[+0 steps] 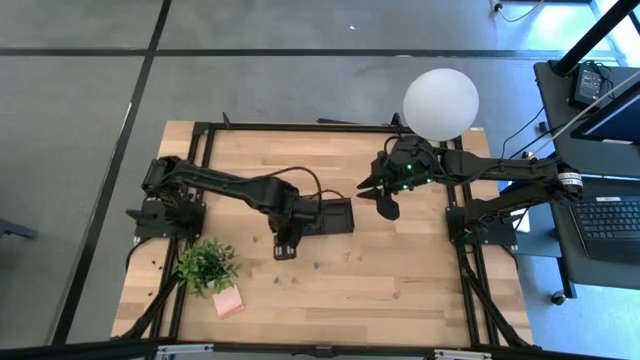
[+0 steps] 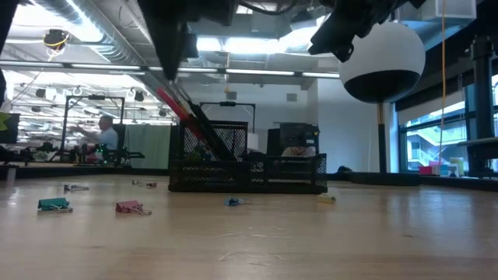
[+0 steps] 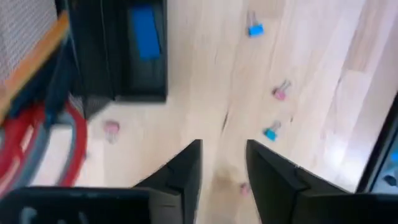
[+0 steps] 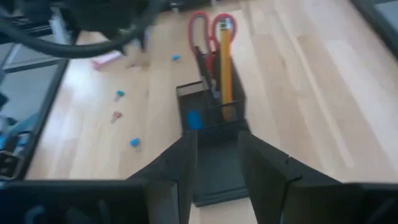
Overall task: Pick and place office supplies into organizer
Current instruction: Put the pink sticky notes into the black desk organizer
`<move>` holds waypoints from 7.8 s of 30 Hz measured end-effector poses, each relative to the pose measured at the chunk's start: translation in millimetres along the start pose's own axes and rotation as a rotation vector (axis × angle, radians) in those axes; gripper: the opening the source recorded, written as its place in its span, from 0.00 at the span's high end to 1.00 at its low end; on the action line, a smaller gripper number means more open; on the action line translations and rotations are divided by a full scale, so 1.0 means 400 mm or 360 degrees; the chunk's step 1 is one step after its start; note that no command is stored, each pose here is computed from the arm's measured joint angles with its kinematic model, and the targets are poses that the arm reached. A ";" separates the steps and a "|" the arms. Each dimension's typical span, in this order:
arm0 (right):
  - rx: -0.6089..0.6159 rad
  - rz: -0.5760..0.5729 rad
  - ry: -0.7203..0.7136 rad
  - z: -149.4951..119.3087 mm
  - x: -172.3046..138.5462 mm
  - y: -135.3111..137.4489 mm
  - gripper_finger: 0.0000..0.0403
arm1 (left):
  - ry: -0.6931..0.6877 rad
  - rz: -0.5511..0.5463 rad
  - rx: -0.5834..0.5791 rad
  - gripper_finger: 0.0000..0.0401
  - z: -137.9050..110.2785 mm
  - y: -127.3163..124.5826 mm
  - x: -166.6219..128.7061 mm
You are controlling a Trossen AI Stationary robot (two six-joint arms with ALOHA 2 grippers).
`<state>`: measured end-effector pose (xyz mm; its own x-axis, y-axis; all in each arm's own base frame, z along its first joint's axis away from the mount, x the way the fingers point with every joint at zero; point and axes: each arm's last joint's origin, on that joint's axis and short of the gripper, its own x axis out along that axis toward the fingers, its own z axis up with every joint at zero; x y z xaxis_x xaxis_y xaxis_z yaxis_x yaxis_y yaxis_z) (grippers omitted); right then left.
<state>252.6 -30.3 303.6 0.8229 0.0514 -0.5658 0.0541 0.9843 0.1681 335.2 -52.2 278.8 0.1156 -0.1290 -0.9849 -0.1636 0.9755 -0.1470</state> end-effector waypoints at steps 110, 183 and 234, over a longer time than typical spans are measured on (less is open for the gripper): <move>0.0020 -0.0123 -0.0301 0.044 -0.005 -0.004 0.70 | -0.0043 0.0092 -0.0670 0.88 -0.479 -0.438 0.376; 0.0151 -0.0151 -0.0065 0.007 -0.001 -0.008 0.70 | -0.0601 -0.0024 -0.0312 1.00 -0.207 -0.259 0.047; 0.0211 -0.0864 0.0604 -0.096 -0.044 -0.099 0.70 | -0.0526 0.0554 -0.0080 1.00 0.258 0.042 0.042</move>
<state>214.1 -63.8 276.0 0.4050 -0.3652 -0.8382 0.4930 0.8593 -0.1362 435.5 -19.6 269.3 0.3493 0.2749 -0.8958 -0.2937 0.9399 0.1739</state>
